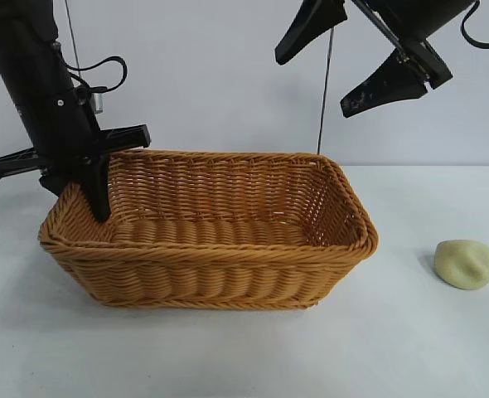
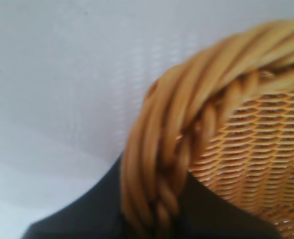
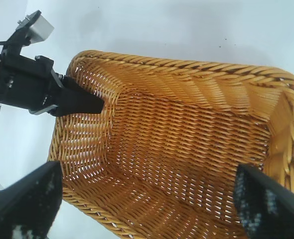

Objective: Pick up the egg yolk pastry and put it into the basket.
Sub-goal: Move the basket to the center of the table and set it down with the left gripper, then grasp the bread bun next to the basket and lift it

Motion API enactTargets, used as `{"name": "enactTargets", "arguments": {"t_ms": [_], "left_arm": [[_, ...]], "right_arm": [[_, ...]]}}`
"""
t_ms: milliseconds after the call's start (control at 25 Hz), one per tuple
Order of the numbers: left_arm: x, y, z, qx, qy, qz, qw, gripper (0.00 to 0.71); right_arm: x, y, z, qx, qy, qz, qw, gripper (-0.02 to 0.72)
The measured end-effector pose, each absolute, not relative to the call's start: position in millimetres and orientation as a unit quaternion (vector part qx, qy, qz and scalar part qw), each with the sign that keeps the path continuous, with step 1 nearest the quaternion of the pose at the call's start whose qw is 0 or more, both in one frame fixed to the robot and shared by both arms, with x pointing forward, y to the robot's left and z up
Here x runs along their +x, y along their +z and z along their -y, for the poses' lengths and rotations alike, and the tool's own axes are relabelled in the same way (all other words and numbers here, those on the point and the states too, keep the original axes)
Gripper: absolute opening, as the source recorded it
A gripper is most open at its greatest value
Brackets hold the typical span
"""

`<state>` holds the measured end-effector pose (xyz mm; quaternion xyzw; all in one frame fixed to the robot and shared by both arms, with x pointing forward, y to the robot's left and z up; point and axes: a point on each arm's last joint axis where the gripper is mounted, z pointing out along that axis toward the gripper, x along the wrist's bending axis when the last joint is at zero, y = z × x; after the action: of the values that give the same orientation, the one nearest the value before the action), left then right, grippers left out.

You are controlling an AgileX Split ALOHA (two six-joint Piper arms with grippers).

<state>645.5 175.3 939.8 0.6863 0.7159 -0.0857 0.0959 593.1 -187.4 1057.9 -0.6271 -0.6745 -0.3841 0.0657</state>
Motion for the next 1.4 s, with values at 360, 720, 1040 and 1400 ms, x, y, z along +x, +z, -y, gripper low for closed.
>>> {"name": "enactTargets", "arguments": {"t_ms": [360, 720, 1040, 1400], "left_arm": [[648, 907, -173, 0.681, -0.109, -0.721, 0.07, 0.142], [649, 904, -173, 0.68, -0.114, -0.721, 0.068, 0.424], [645, 909, -173, 0.682, -0.122, -0.719, 0.058, 0.682], [632, 1006, -186, 0.713, -0.019, -0.691, 0.121, 0.694]], "right_arm": [[593, 1058, 187, -0.627, -0.384, 0.674, 0.066, 0.642], [593, 1058, 187, -0.627, -0.384, 0.675, 0.066, 0.642], [593, 1058, 187, -0.627, -0.384, 0.675, 0.066, 0.642], [593, 1058, 187, -0.627, -0.384, 0.675, 0.066, 0.642]]}}
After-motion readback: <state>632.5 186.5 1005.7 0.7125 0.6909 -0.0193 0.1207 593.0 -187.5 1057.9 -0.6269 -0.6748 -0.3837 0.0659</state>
